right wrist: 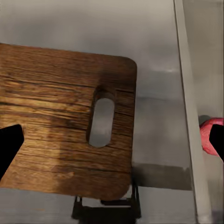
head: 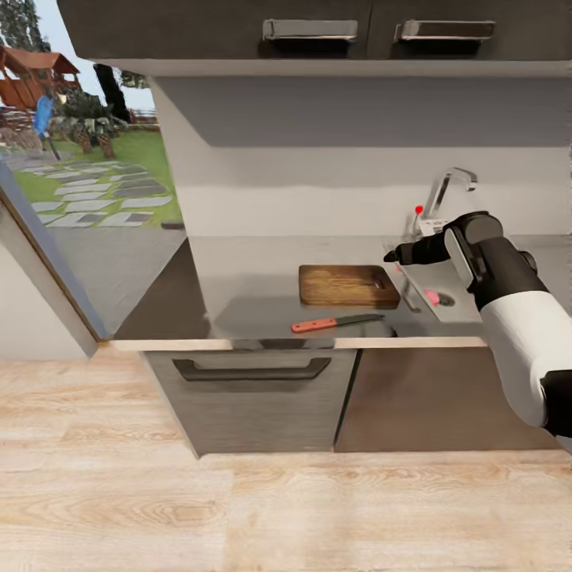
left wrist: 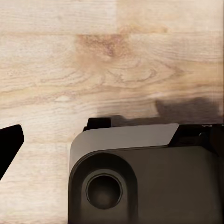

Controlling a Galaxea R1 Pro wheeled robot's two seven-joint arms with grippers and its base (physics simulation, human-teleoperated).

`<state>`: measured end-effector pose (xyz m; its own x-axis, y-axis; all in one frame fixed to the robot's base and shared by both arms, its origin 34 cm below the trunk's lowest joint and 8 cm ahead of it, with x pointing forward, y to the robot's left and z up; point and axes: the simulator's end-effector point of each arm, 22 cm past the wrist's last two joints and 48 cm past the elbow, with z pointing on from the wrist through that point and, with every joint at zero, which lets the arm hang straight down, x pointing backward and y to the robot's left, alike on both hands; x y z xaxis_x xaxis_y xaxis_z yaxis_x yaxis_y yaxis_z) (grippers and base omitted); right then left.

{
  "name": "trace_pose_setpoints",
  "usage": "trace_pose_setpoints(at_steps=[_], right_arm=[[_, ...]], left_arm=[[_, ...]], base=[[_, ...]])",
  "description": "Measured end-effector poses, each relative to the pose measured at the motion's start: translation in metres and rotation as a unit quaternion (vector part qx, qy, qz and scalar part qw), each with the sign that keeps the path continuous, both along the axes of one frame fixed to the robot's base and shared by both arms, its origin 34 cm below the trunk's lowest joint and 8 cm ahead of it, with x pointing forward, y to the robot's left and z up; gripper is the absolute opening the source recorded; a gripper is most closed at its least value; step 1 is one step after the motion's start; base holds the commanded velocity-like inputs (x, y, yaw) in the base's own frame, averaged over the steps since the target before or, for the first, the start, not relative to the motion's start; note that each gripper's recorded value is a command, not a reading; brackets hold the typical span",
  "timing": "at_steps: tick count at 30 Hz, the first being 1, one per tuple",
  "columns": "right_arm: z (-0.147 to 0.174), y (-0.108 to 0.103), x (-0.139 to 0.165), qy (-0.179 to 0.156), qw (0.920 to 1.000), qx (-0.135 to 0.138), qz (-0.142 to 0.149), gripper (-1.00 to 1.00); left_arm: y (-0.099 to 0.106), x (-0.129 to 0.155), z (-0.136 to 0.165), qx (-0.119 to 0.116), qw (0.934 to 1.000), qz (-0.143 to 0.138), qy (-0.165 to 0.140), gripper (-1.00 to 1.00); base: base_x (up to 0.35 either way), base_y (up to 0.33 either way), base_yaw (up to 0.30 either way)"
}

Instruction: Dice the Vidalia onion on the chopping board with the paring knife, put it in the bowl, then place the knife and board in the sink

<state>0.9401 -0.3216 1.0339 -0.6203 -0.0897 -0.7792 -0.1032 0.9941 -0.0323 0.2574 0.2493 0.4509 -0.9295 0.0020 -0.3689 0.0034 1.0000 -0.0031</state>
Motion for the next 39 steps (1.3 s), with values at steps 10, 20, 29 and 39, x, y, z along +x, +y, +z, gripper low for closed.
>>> trace_pose_setpoints(at_steps=[10, 20, 29, 39], right_arm=[[-0.019, -0.004, -0.003, 0.022, 0.9997, 0.002, -0.005, 1.00], [-0.048, -0.010, -0.009, 0.058, 0.9982, 0.007, -0.014, 1.00], [-0.086, -0.018, -0.014, 0.087, 0.9959, 0.012, -0.021, 1.00], [-0.126, -0.027, -0.018, 0.095, 0.9951, 0.014, -0.025, 1.00]], left_arm=[[0.000, 0.000, 0.000, 0.000, 1.0000, 0.000, 0.000, 1.00], [0.000, 0.000, 0.000, 0.000, 1.0000, 0.000, 0.000, 1.00], [0.000, 0.000, 0.000, 0.000, 1.0000, 0.000, 0.000, 1.00], [0.000, 0.000, 0.000, 0.000, 1.0000, 0.000, -0.001, 1.00]], base=[[-0.337, 0.000, 0.000], [-0.337, 0.000, 0.000], [-0.337, 0.000, 0.000], [-0.206, 0.000, 0.000]])
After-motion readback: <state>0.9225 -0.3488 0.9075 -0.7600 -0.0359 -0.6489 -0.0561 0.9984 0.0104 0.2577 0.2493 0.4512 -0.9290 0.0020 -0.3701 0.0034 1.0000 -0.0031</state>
